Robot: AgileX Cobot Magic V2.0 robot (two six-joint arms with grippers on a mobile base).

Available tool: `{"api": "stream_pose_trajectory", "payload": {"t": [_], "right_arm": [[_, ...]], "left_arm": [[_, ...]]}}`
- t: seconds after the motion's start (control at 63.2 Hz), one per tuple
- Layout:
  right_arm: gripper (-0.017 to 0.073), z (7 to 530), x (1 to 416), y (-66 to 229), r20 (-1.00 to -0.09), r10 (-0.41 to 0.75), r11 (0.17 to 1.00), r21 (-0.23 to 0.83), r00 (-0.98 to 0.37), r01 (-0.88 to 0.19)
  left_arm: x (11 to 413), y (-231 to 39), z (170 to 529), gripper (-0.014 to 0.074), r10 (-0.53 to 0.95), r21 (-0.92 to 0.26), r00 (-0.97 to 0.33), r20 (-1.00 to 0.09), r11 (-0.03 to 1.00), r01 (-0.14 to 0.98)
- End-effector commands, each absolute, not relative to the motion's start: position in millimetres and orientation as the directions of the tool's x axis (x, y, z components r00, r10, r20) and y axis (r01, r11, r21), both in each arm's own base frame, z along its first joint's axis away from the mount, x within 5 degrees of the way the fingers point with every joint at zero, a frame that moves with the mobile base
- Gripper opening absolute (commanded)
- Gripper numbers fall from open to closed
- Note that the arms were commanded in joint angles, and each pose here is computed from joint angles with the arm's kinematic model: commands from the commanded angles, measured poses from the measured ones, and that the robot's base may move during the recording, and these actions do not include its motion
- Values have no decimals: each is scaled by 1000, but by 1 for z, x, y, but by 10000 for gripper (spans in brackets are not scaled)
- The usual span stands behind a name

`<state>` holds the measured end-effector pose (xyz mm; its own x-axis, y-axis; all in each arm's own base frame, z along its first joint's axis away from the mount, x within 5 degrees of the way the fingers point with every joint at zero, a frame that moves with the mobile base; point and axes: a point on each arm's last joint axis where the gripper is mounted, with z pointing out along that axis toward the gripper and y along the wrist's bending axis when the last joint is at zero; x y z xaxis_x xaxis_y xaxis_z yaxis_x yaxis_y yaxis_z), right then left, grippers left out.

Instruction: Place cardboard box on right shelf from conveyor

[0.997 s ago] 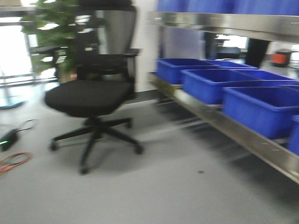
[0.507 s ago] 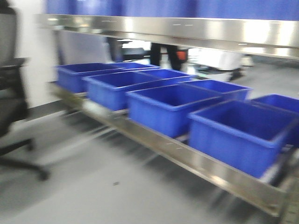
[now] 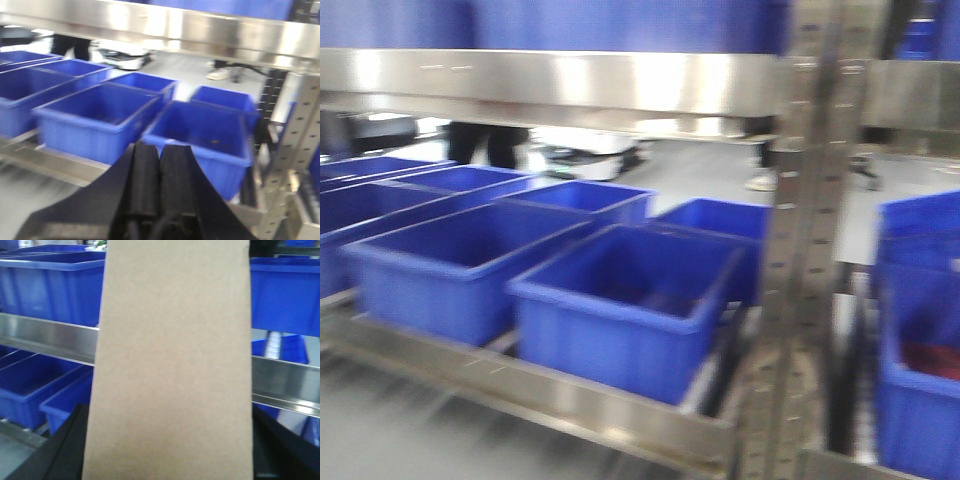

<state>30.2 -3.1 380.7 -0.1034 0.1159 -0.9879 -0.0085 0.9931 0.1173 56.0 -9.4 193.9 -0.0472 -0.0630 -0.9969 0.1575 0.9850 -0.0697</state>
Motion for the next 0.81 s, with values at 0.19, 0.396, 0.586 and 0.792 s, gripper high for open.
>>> {"api": "stream_pose_trajectory", "payload": {"t": [0.19,0.396,0.586,0.792], "right_arm": [[203,398,31,-3,-995,102,995,102,8,-18],[203,398,31,-3,-995,102,995,102,8,-18],[203,398,31,-3,-995,102,995,102,8,-18],[203,398,31,-3,-995,102,995,102,8,-18]], "left_arm": [[55,-9,203,-119,-88,-79,47,-995,984,157],[55,-9,203,-119,-88,-79,47,-995,984,157],[55,-9,203,-119,-88,-79,47,-995,984,157],[55,-9,203,-119,-88,-79,47,-995,984,157]]}}
